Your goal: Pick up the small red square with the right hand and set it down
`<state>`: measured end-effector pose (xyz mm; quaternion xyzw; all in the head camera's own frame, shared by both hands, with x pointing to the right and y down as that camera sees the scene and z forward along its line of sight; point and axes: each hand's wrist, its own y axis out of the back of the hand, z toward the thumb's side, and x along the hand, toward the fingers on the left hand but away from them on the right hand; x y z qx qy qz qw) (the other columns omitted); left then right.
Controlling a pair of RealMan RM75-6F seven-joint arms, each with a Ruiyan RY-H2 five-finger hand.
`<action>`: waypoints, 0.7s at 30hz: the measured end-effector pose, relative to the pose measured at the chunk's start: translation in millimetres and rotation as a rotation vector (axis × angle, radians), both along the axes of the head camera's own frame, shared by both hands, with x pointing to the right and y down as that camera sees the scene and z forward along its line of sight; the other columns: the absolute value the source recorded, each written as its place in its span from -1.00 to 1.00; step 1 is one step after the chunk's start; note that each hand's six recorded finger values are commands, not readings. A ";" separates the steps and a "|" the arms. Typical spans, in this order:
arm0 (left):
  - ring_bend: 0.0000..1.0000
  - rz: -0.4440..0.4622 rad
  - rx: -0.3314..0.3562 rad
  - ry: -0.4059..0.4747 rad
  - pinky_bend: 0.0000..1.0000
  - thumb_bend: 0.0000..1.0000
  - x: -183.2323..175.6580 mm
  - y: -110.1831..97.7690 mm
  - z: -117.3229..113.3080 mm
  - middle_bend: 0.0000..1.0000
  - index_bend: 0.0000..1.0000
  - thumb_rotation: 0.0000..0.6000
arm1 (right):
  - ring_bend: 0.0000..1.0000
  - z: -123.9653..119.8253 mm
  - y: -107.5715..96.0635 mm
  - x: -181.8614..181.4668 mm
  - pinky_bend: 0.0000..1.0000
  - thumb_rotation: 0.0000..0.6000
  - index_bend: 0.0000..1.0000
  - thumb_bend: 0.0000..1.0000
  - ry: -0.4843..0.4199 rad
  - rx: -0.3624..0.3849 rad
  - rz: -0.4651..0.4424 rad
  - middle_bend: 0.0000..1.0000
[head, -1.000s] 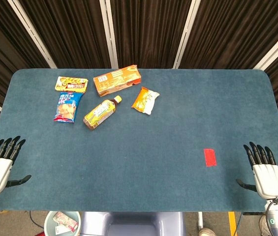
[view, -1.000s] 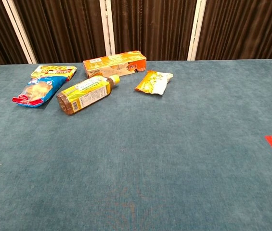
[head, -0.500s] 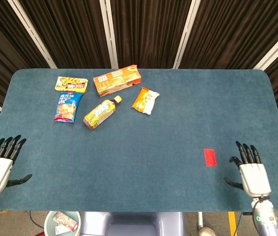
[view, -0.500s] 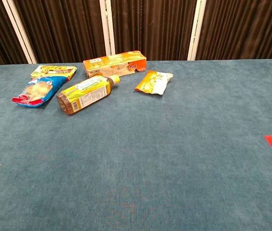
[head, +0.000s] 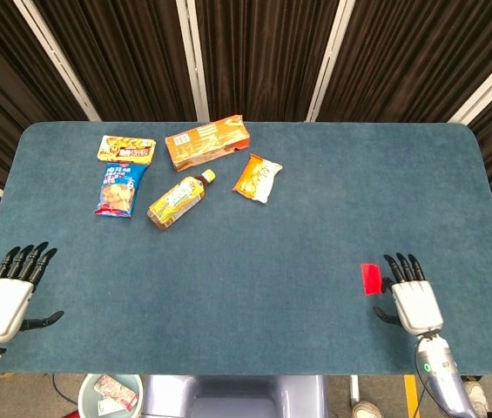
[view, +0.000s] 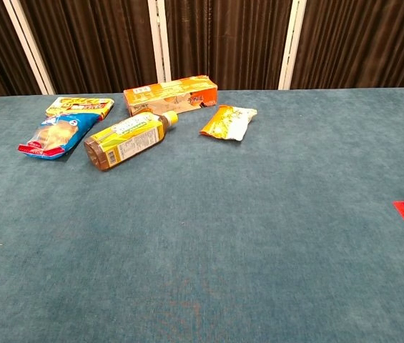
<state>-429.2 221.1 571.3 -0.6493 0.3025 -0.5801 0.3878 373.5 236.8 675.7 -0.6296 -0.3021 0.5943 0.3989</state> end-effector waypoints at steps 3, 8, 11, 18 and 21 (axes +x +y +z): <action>-1.00 0.003 -0.004 -0.003 -1.00 -0.87 0.2 0.1 1.9 -1.00 -1.00 0.67 | -1.00 8.7 -0.8 -1.4 -1.00 1.00 0.02 -0.59 0.007 -0.010 -0.003 -0.92; -1.00 0.001 -0.003 -0.005 -1.00 -0.86 -0.2 -0.8 3.2 -1.00 -1.00 0.69 | -1.00 19.3 -2.8 -0.1 -1.00 1.00 0.03 -0.59 0.020 -0.013 -0.003 -0.91; -1.00 -0.001 -0.008 -0.009 -1.00 -0.86 -0.6 -0.9 5.0 -1.00 -1.00 0.68 | -1.00 23.3 -3.7 1.8 -1.00 1.00 0.03 -0.58 0.026 -0.015 0.002 -0.92; -1.00 -0.002 -0.007 -0.013 -1.00 -0.87 -1.9 -0.7 6.1 -1.00 -1.00 0.68 | -1.00 32.4 -5.1 3.6 -1.00 1.00 0.05 -0.51 0.041 -0.027 -0.003 -0.92; -1.00 -0.005 -0.007 -0.012 -1.00 -0.87 -2.3 -1.0 6.6 -1.00 -1.00 0.68 | -1.00 37.2 -6.6 5.2 -1.00 1.00 0.05 -0.47 0.050 -0.036 -0.002 -0.91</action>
